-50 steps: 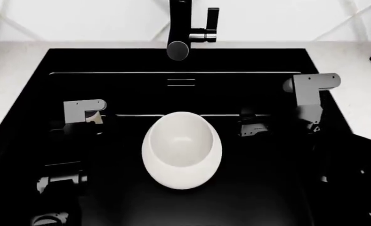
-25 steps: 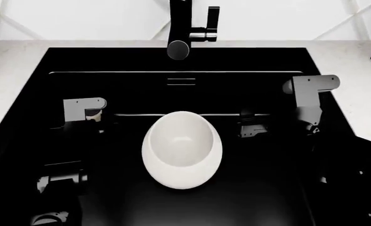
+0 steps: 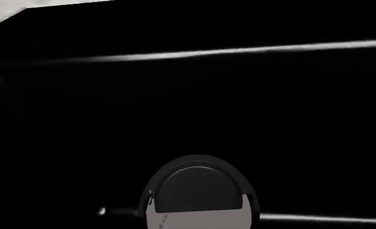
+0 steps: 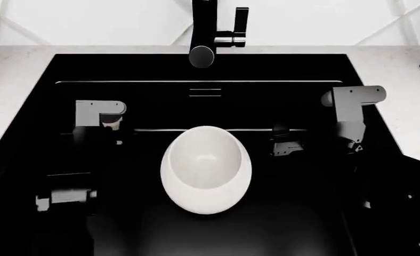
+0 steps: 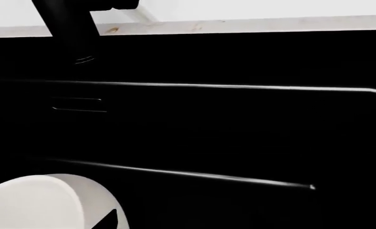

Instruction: Pick the cup and bowl from the sink and place them on the counter for drying.

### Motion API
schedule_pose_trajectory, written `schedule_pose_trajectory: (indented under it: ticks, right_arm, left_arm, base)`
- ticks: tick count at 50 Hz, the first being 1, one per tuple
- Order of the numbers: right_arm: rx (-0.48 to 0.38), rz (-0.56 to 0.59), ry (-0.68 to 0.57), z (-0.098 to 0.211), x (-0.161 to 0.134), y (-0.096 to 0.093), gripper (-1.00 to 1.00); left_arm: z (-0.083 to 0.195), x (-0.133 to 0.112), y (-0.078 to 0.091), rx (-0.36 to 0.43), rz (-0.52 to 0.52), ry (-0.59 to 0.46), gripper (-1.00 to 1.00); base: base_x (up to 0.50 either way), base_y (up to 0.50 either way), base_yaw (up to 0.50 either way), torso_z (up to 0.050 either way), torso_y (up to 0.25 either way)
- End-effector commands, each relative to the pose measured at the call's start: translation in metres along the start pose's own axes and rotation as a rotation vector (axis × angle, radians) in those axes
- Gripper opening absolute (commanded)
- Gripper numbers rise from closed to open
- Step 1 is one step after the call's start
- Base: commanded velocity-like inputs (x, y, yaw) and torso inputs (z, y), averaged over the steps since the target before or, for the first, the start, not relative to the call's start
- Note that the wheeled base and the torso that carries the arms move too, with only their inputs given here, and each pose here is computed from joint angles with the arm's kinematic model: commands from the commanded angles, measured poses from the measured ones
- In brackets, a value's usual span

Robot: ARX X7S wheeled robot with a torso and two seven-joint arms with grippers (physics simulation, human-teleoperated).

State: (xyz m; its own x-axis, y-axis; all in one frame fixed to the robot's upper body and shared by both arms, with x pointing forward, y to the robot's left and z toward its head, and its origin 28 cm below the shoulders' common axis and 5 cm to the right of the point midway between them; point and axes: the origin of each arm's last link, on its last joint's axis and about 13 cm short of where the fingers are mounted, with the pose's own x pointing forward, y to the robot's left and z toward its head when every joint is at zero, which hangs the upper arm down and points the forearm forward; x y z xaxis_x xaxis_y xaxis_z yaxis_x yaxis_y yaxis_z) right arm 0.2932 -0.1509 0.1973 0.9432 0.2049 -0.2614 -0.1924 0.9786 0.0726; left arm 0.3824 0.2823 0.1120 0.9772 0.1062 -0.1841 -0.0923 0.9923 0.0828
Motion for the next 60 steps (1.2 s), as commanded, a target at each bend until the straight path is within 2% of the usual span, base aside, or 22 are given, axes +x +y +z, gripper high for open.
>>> schedule_pose_trajectory:
  ticks: [1, 10, 18, 19, 28, 32, 35, 41, 60]
  right_arm:
    - [-0.001, -0.004, -0.005, 0.001, -0.001, -0.001, 1.0]
    - [-0.001, -0.007, -0.006, 0.001, -0.002, -0.002, 1.0]
    - [-0.003, -0.005, -0.009, 0.003, -0.001, -0.002, 1.0]
    - [-0.004, -0.004, -0.009, 0.004, -0.001, -0.002, 1.0]
    - [-0.004, -0.003, -0.009, 0.004, 0.0, -0.002, 1.0]
    - [-0.005, -0.002, -0.011, 0.004, 0.0, -0.001, 1.0]
    - [-0.006, -0.001, -0.011, 0.004, 0.0, -0.001, 1.0]
    - [-0.001, -0.003, -0.013, 0.003, -0.001, -0.002, 1.0]
    - [-0.001, -0.006, -0.018, 0.005, -0.001, -0.003, 1.0]
  left_arm:
    - [-0.028, -0.047, -0.02, -0.006, -0.104, 0.161, -1.0]
    - [-0.018, -0.068, -0.018, 0.029, -0.141, 0.198, -1.0]
    - [0.002, -0.089, -0.01, 0.025, -0.17, 0.164, -1.0]
    - [0.006, -0.091, -0.009, 0.005, -0.164, 0.157, -1.0]
    - [0.021, -0.105, -0.008, 0.05, -0.212, 0.144, -1.0]
    - [0.027, -0.106, -0.01, 0.063, -0.219, 0.133, -1.0]
    - [0.029, -0.108, -0.007, 0.101, -0.227, 0.118, -1.0]
    - [0.034, -0.111, -0.004, 0.098, -0.232, 0.116, -1.0]
    - [0.037, -0.114, 0.002, 0.117, -0.214, 0.089, -1.0]
  base:
    - [0.0, 0.0, 0.0, 0.0, -0.012]
    - [0.0, 0.0, 0.0, 0.0, -0.006]
    - [-0.01, 0.0, 0.01, 0.0, -0.014]
    - [-0.01, 0.0, 0.01, 0.0, -0.014]
    - [-0.01, 0.0, 0.01, 0.0, -0.015]
    - [-0.01, 0.01, 0.01, 0.0, -0.015]
    - [-0.01, 0.01, 0.01, 0.0, -0.015]
    - [-0.01, 0.01, 0.01, 0.0, 0.007]
    - [0.0, 0.0, 0.0, 0.0, 0.221]
